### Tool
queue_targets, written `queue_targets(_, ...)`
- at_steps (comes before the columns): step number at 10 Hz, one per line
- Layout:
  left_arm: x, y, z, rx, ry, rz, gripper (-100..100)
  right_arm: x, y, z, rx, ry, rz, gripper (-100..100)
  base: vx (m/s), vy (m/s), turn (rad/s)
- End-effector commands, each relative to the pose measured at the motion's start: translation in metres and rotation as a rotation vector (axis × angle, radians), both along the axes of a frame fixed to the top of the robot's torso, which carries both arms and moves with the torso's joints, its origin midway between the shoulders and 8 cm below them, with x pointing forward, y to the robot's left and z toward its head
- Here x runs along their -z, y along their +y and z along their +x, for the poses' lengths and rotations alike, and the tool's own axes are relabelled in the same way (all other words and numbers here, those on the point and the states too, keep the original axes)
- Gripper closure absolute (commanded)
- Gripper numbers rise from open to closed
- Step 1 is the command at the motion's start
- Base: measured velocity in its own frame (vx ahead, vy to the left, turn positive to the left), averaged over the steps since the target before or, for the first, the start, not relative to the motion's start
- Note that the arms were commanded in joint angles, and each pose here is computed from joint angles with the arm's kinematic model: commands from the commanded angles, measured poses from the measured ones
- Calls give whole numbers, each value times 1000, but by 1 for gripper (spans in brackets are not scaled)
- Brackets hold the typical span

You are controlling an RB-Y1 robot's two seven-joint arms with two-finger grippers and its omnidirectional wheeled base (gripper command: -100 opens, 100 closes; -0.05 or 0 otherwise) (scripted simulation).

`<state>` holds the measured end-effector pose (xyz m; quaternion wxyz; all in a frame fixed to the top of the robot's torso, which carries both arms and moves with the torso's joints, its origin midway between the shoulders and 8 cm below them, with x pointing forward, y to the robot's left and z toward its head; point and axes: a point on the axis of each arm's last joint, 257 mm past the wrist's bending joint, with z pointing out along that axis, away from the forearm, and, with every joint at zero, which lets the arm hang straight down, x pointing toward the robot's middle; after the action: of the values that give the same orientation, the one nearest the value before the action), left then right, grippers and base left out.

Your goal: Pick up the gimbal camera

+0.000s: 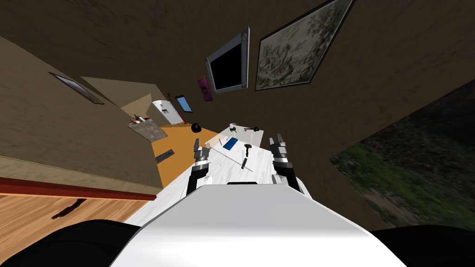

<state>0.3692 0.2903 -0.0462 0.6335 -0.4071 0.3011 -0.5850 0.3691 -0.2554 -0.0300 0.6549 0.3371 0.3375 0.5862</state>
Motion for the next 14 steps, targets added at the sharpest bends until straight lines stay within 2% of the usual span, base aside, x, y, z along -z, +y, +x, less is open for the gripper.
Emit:
queue_targets(1,0,0,0,0,0,0,0,11,-8,5,-19,41,16,-100,-38,60,70)
queue_targets(6,0,0,0,0,0,0,0,53,-42,18,-37,180,125,-100,-38,110,80)
queue_targets(8,0,0,0,0,0,0,0,78,-64,22,-27,253,198,-100,-4,124,131)
queue_targets(9,0,0,0,0,0,0,0,79,-64,23,-30,258,207,-100,21,80,27)
queue_targets(10,0,0,0,0,0,0,0,94,-77,24,-22,300,256,-100,22,78,85)
queue_targets(11,0,0,0,0,0,0,0,94,-77,24,-22,300,256,-100,17,55,53)
queue_targets(13,0,0,0,0,0,0,0,126,-105,23,7,382,357,-100,25,84,131)
queue_targets(14,0,0,0,0,0,0,0,128,-105,23,4,386,371,-100,29,79,54)
